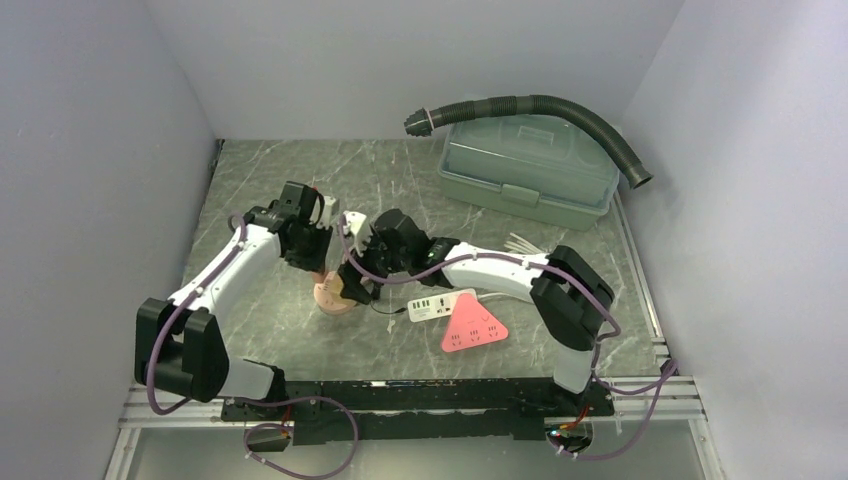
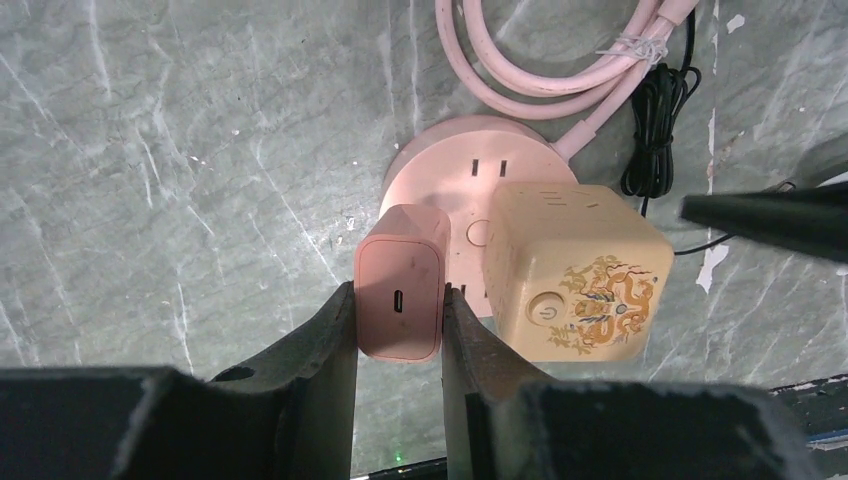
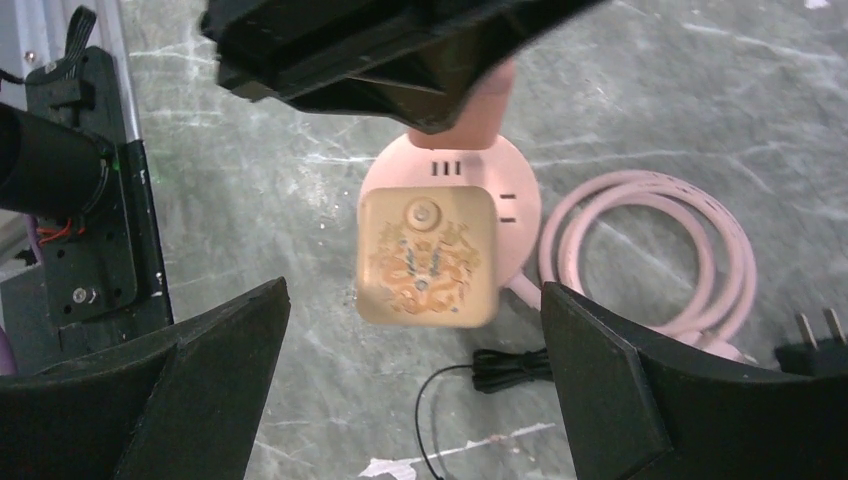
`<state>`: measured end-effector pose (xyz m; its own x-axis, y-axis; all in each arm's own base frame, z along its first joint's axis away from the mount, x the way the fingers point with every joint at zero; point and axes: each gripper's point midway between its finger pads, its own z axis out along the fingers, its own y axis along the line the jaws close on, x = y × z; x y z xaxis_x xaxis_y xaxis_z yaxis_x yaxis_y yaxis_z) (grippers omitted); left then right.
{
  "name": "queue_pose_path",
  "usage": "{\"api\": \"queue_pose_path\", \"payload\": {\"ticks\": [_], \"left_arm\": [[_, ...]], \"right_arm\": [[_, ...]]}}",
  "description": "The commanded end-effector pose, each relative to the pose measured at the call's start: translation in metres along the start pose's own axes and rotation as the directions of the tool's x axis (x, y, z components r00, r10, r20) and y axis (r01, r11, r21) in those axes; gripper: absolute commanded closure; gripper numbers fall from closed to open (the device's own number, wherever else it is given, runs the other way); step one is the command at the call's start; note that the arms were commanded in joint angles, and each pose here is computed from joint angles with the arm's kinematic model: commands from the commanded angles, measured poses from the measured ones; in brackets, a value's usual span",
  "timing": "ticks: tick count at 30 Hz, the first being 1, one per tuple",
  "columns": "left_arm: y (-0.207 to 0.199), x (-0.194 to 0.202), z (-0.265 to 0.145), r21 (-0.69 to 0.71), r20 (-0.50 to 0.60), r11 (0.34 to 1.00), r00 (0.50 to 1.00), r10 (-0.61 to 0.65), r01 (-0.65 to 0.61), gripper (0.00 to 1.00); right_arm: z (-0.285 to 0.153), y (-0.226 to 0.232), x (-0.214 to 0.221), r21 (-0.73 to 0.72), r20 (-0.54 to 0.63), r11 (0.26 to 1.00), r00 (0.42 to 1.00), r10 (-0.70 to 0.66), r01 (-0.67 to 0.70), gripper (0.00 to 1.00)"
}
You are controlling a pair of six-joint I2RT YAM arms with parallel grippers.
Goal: Insert the plug
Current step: Insert the plug into the socket.
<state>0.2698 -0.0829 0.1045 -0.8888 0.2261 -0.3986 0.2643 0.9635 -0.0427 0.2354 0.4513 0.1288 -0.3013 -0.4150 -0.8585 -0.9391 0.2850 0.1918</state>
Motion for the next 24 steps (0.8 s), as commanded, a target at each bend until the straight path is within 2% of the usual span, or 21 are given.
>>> {"api": "queue_pose_path", "payload": {"ticks": [1, 4, 10, 15, 20, 24], "left_arm": [[0.005, -0.015, -0.013, -0.033, 0.073, 0.999, 0.997, 0.013, -0.010, 1.00], [0.006, -0.015, -0.012, -0.034, 0.075, 0.999, 0.997, 0.022, -0.019, 1.00], [0.006, -0.015, -0.010, -0.035, 0.071, 0.999, 0.997, 0.031, -0.029, 1.00], [0.005, -0.015, -0.005, -0.029, 0.067, 0.999, 0.997, 0.033, -0.031, 1.00], [0.003, -0.025, -0.002, -0.015, 0.081, 0.998, 0.995, 0.054, -0.053, 1.00], [0.004, -0.036, 0.001, -0.015, 0.102, 0.996, 0.991, 0.091, -0.090, 1.00]], "right_arm": [[0.017, 0.015, -0.009, -0.021, -0.011, 0.993, 0.993, -0.115, 0.115, 0.00], [0.029, 0.012, 0.005, 0.015, -0.063, 0.991, 0.989, -0.132, 0.133, 0.00], [0.039, 0.004, 0.014, 0.070, -0.086, 0.986, 0.985, -0.146, 0.152, 0.00], [0.037, -0.013, 0.016, 0.168, -0.063, 0.976, 0.989, -0.131, 0.140, 0.13], [0.035, -0.024, 0.013, 0.231, -0.034, 0.966, 0.993, -0.111, 0.116, 0.37], [0.035, -0.030, 0.015, 0.267, -0.031, 0.958, 0.994, -0.103, 0.107, 0.39]]}}
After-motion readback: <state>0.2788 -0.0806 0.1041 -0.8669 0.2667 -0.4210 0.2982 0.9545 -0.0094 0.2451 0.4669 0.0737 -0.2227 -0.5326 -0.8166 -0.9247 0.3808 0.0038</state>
